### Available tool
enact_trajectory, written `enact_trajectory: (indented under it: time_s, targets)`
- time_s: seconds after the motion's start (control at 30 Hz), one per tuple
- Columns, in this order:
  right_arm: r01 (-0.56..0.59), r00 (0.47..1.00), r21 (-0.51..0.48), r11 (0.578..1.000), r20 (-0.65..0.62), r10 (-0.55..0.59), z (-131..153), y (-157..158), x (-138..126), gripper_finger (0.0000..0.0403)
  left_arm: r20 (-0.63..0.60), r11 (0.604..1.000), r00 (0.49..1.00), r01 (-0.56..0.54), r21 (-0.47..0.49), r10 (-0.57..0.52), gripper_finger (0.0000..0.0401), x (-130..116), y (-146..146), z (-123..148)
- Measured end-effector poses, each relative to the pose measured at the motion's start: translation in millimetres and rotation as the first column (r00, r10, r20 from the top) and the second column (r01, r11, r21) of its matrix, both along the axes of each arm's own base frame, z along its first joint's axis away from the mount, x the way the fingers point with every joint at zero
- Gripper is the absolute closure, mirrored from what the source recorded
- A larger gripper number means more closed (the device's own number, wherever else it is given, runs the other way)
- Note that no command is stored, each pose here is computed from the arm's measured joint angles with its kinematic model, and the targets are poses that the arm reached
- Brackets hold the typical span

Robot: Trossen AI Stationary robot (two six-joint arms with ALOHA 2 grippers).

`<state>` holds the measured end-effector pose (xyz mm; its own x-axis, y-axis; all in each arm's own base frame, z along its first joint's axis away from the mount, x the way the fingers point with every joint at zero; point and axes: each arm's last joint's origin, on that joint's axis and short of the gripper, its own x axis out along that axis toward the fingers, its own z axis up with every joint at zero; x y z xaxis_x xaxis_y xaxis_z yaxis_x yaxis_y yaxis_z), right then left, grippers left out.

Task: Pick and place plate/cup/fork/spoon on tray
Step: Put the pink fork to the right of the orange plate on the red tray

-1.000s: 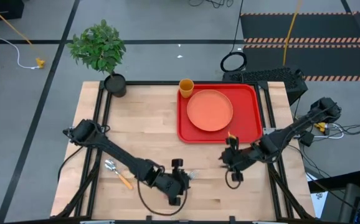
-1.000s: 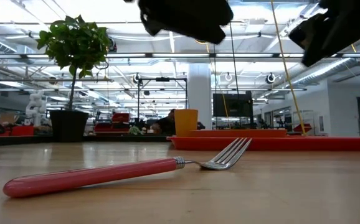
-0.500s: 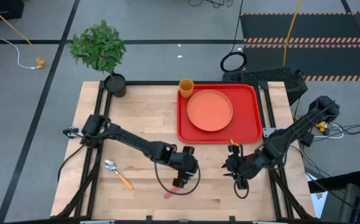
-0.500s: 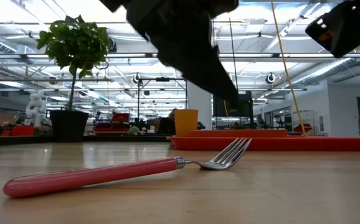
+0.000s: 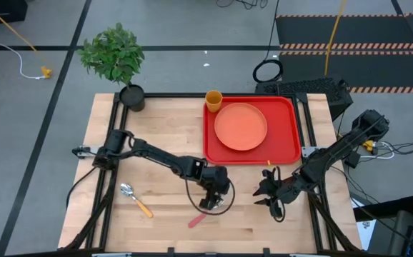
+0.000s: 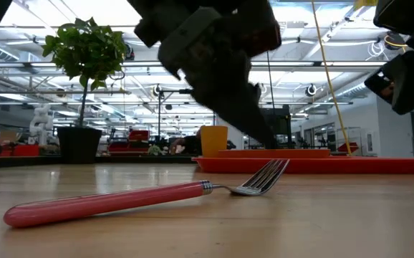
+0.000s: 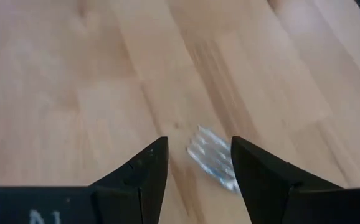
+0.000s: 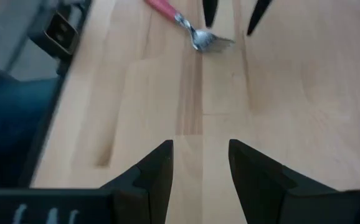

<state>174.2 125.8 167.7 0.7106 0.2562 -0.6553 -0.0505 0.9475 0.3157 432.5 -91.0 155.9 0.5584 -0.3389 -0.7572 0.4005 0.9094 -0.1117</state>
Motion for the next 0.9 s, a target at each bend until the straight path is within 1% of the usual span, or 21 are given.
enact_trajectory:
  time_s: [0.1, 0.13, 0.27, 0.3, 0.4, 0.5, 0.6, 0.73, 0.83, 0.9]
  targets:
    - [0.005, 1.000, 0.023, 1.000, 0.020, -0.006, -1.0, 0.1, 0.2, 0.0255, 0.002, 0.998, 1.000, 0.031, -0.058, -0.031, 0.0223, 5.2, 5.3, -8.2]
    - [0.005, 1.000, 0.027, 1.000, 0.026, -0.006, -0.5, 0.4, 0.5, 0.0255, -0.011, 0.998, 0.999, 0.033, -0.062, -0.034, 0.0223, 5.5, 6.5, -13.1]
    - [0.008, 0.999, 0.043, 0.999, 0.050, -0.010, 1.5, 1.3, 2.0, 0.0262, 0.009, 0.997, 0.999, 0.052, -0.058, -0.051, 0.0224, 10.1, 6.7, -24.3]
    - [0.007, 0.998, 0.053, 0.999, 0.066, -0.010, 2.6, 2.3, 3.2, 0.0266, 0.014, 0.996, 0.998, 0.064, -0.064, -0.064, 0.0224, 10.8, 6.2, -26.3]
    - [-0.005, 0.995, 0.058, 0.998, 0.099, -0.001, 4.2, 4.2, 5.8, 0.0277, -0.016, 0.985, 0.992, 0.125, -0.122, -0.128, 0.0224, 10.4, 5.6, -38.0]
    - [-0.017, 0.993, 0.051, 0.999, 0.120, 0.010, 3.6, 5.9, 8.1, 0.0289, -0.020, 0.976, 0.987, 0.152, -0.154, -0.157, 0.0230, 11.0, 5.5, -41.8]
    - [-0.001, 0.992, 0.033, 0.999, 0.123, -0.003, 1.5, 6.0, 9.3, 0.0301, -0.012, 0.971, 0.983, 0.178, -0.156, -0.183, 0.0260, 10.9, 3.5, -43.6]
    - [0.001, 0.992, 0.033, 0.999, 0.126, -0.005, -0.3, 7.2, 10.9, 0.0316, 0.009, 0.964, 0.979, 0.200, -0.177, -0.202, 0.0328, 11.5, 0.7, -41.3]
    - [0.002, 0.990, 0.041, 0.999, 0.139, -0.007, 0.6, 7.9, 11.9, 0.0326, -0.011, 0.959, 0.983, 0.176, -0.220, -0.183, 0.0377, 11.6, 2.0, -40.8]
    - [0.019, 0.987, 0.039, 0.999, 0.159, -0.025, 2.0, 7.7, 12.8, 0.0333, -0.033, 0.960, 0.987, 0.143, -0.241, -0.156, 0.0384, 11.9, 6.6, -40.7]
